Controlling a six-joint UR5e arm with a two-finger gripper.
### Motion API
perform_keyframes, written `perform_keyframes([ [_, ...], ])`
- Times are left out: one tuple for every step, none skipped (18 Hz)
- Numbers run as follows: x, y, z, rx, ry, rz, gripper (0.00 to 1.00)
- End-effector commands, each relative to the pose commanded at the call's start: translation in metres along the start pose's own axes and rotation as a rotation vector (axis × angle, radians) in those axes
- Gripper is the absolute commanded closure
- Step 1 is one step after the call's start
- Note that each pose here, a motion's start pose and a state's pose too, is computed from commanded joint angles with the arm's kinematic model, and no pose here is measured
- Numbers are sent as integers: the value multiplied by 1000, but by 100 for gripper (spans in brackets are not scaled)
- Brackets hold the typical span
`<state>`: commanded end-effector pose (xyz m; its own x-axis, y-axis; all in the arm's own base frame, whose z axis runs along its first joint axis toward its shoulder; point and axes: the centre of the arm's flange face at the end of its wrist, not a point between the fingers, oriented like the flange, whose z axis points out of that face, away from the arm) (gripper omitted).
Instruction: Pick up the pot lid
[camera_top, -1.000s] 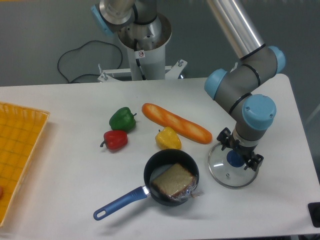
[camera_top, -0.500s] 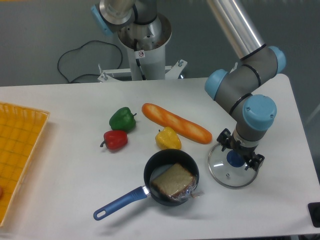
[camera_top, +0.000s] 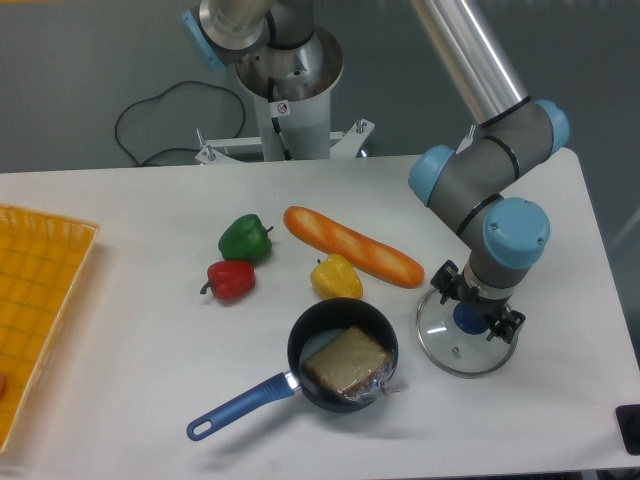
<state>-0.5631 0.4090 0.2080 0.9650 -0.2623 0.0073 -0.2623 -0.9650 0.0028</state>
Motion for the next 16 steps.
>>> perform_keyframes([
  [0, 0, 0, 0, 0, 0, 0],
  [0, -1, 0, 0, 0, 2, 0],
  [0, -1, 0, -2, 0, 3, 0],
  [0, -1, 0, -5, -1, 3, 0],
  [0, 1, -1, -11, -2, 3, 0],
  [0, 1, -1, -12, -2, 6, 0],
  [-1, 2, -2, -16, -4, 9, 0],
  [-1, 2, -2, -16, -4, 15, 0],
  [-1, 1, -2, -14, -7, 18, 0],
  [-2, 1, -5, -15, -12, 26, 0],
  [-2, 1, -5, -16, -10, 46, 0],
  [-2, 1, -6, -15, -11, 64, 0],
  [0, 0, -6, -16, -10, 70, 0],
  [1, -1, -4, -16, -5, 72, 0],
  [3, -2, -3, -17, -1, 75, 0],
  [3, -3, -2, -17, 1, 77, 0],
])
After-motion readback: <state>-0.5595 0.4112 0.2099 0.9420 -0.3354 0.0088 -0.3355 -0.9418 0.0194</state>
